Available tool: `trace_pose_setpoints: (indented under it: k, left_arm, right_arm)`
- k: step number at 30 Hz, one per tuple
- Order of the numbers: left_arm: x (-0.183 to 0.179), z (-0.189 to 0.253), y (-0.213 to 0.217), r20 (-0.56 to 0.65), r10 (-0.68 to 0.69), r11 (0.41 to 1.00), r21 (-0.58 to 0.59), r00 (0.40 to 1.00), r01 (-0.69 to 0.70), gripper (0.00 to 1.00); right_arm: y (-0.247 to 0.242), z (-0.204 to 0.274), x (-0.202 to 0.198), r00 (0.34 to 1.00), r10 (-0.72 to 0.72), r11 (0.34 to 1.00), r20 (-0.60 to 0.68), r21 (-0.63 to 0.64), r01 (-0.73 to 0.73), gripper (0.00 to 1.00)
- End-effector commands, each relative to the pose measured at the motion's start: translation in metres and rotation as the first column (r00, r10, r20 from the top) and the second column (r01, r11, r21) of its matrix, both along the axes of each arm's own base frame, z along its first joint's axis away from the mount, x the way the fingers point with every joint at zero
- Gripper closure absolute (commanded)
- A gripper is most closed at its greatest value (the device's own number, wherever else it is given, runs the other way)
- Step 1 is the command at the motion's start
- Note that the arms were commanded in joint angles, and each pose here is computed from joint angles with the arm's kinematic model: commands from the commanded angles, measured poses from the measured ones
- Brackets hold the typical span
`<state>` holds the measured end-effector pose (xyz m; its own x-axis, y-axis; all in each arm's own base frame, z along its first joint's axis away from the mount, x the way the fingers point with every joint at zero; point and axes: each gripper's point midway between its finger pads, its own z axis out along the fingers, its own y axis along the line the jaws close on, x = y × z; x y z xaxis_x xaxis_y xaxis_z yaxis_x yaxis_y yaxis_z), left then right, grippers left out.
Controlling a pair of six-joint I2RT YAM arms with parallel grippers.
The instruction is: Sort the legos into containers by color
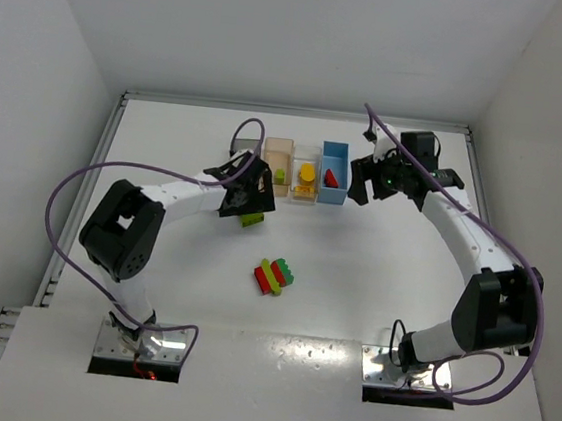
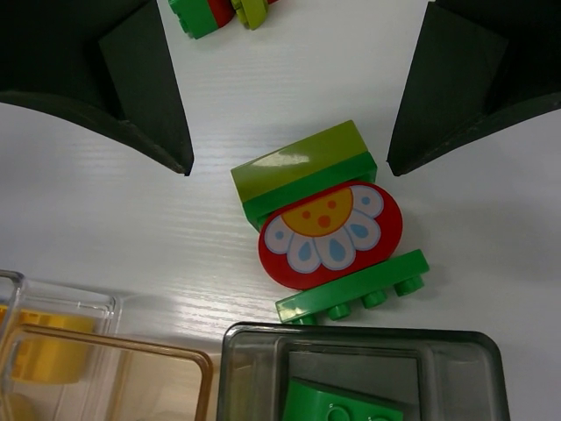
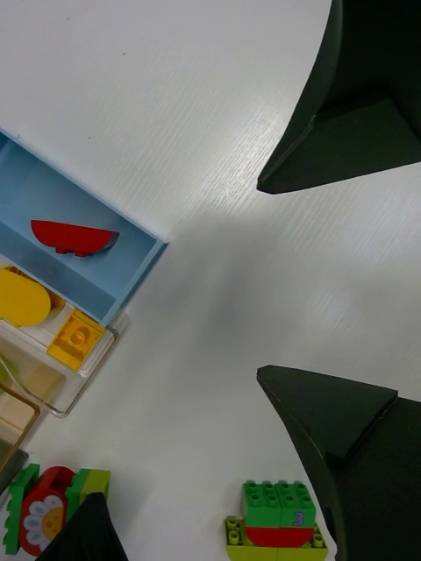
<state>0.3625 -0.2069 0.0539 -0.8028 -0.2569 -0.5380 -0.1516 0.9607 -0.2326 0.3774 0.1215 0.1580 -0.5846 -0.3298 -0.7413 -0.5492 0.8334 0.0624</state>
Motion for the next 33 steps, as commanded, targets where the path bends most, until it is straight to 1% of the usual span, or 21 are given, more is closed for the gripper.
trace_pose_setpoints:
  k: [1,2,7,10,15,16,17,18,19,22,23,25,26,28,29,31,32,33]
  left_arm:
    - [0.015,0.015,-0.002,0.052,0.050,0.999,-0.007,0.997,-0.050,0.00]
    - [0.014,0.010,0.000,0.040,0.055,0.998,0.010,0.998,-0.055,0.00]
    - [0.016,0.001,0.000,0.022,0.068,0.997,0.025,0.997,-0.068,0.00]
    - [0.020,-0.004,0.000,0.013,0.081,0.996,0.034,0.997,-0.082,0.00]
    - [0.020,-0.016,0.004,-0.016,0.098,0.994,0.050,0.995,-0.097,0.00]
    - [0.025,-0.016,0.007,-0.010,0.112,0.992,0.055,0.994,-0.111,0.00]
    - [0.025,-0.016,0.007,-0.010,0.112,0.992,0.055,0.994,-0.111,0.02]
    - [0.025,-0.016,0.007,-0.010,0.112,0.992,0.055,0.994,-0.111,0.04]
    - [0.025,-0.016,0.007,-0.010,0.112,0.992,0.055,0.994,-0.111,0.08]
    - [0.026,-0.016,0.009,-0.005,0.117,0.991,0.061,0.993,-0.116,0.17]
    - [0.024,-0.019,0.012,-0.008,0.121,0.990,0.073,0.993,-0.120,0.23]
    - [0.021,-0.023,0.016,-0.012,0.127,0.988,0.088,0.992,-0.125,0.30]
    - [0.022,-0.017,0.015,-0.001,0.127,0.989,0.080,0.992,-0.126,0.37]
    - [0.018,-0.014,0.015,0.002,0.113,0.991,0.070,0.994,-0.113,0.43]
    - [0.017,-0.013,0.012,0.001,0.088,0.995,0.057,0.996,-0.088,0.48]
    - [0.016,-0.003,0.006,0.028,0.049,0.998,0.046,0.998,-0.051,0.53]
    - [0.006,0.001,0.005,0.029,0.012,0.999,0.047,0.999,-0.014,0.57]
    - [0.005,0.006,0.003,0.044,-0.010,0.999,0.037,0.999,0.008,0.59]
  right_arm:
    - [0.002,0.013,0.003,0.999,0.013,1.000,0.031,0.017,-0.013,0.20]
    - [-0.002,0.013,0.004,1.000,0.004,1.000,0.031,0.017,-0.004,0.20]
    - [0.002,0.007,0.007,1.000,0.018,1.000,0.003,0.026,-0.018,0.20]
    - [0.003,0.015,0.011,1.000,0.018,0.999,0.023,0.029,-0.018,0.20]
    - [0.005,0.009,0.012,1.000,0.024,0.999,0.001,0.032,-0.024,0.20]
    - [0.005,0.009,0.015,1.000,0.024,0.999,-0.001,0.032,-0.024,0.20]
    - [0.005,0.009,0.015,1.000,0.024,0.999,-0.001,0.032,-0.024,0.20]
    - [0.005,0.003,0.014,1.000,0.024,0.999,-0.020,0.029,-0.024,0.20]
    - [0.006,0.004,0.013,0.999,0.031,0.999,-0.021,0.035,-0.030,0.20]
    - [0.007,0.004,0.016,0.999,0.031,0.999,-0.021,0.035,-0.030,0.20]
    - [0.007,0.004,0.018,0.999,0.031,0.999,-0.021,0.035,-0.030,0.20]
    - [0.009,0.004,0.017,0.999,0.037,0.998,-0.022,0.042,-0.036,0.20]
    - [0.009,0.004,0.017,0.999,0.037,0.998,-0.022,0.042,-0.036,0.20]
    - [0.009,0.004,0.017,0.999,0.037,0.998,-0.022,0.042,-0.036,0.20]
    - [0.010,0.008,0.016,0.999,0.044,0.998,-0.014,0.050,-0.043,0.20]
    - [0.009,0.003,0.013,0.999,0.044,0.998,-0.032,0.047,-0.042,0.20]
    - [0.011,0.004,0.009,0.998,0.052,0.997,-0.033,0.056,-0.051,0.20]
    - [0.012,0.009,0.007,0.998,0.066,0.996,-0.017,0.058,-0.065,0.20]
